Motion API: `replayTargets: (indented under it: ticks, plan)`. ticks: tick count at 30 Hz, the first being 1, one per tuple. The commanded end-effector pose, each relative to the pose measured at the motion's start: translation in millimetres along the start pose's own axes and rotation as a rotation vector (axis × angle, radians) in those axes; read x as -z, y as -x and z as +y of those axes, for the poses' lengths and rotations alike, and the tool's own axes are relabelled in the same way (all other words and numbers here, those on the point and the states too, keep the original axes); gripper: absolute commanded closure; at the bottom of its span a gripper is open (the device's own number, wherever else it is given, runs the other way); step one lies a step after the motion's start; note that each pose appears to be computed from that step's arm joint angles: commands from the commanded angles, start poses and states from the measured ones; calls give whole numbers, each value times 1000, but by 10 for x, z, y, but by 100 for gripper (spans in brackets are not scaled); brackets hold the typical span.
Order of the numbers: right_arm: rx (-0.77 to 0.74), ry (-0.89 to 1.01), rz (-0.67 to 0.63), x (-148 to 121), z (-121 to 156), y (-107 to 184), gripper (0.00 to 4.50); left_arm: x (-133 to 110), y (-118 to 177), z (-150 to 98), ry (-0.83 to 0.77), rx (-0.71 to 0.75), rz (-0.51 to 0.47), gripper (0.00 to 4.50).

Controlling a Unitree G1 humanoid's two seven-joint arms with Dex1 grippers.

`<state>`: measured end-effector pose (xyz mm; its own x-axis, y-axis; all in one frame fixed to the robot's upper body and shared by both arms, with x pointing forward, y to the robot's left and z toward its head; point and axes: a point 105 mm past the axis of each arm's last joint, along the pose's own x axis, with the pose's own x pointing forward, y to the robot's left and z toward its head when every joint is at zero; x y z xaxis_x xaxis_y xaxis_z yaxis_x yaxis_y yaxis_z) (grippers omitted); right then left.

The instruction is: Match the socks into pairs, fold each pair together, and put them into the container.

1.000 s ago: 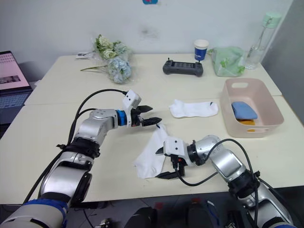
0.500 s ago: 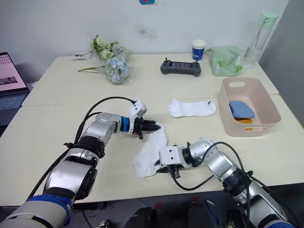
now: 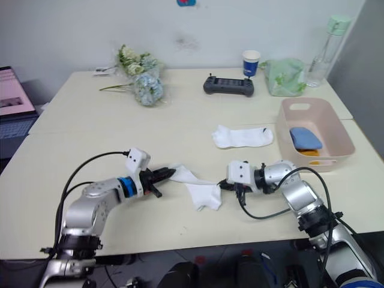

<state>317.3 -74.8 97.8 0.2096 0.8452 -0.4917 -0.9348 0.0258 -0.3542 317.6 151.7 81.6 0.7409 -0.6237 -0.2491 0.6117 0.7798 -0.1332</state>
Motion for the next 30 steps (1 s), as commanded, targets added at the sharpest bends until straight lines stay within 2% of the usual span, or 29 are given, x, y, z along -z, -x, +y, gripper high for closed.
replayTargets:
  ticks: [1, 2, 4, 7, 11, 13, 18, 22, 28, 29, 30]
  plan:
    - [11, 0, -40, -61, -48, 56, 428, -233, 93, -51, 0, -110, -118, 450]
    - [21, -2, -41, -59, -63, 68, 406, -241, 106, -38, 3, -134, -129, 450]
    - [53, -12, -35, -34, -102, 145, 359, -267, 156, 68, 9, -193, -156, 402]
    - [127, -45, -18, 25, -156, 344, 251, -310, 291, 234, 17, -233, -177, 313]
    - [201, -173, -67, -21, -109, 515, 113, -360, 431, 239, 52, -126, -162, 184]
    - [196, -265, -93, -42, 24, 530, 111, -403, 467, 282, 52, -81, -149, 124]
    - [220, -486, -84, 18, 306, 358, 111, -457, 340, 500, -70, -34, -74, 124]
    - [238, -548, -58, 15, 415, 192, 111, -460, 105, 549, -153, 31, -16, 124]
    - [254, -574, -41, -28, 470, 33, 111, -260, -56, 576, -262, 104, 124, 124]
    - [260, -585, -58, -55, 455, 20, 149, -245, -54, 576, -272, 113, 134, 163]
    - [262, -595, -73, -80, 444, 9, 171, -237, -52, 576, -273, 119, 138, 183]
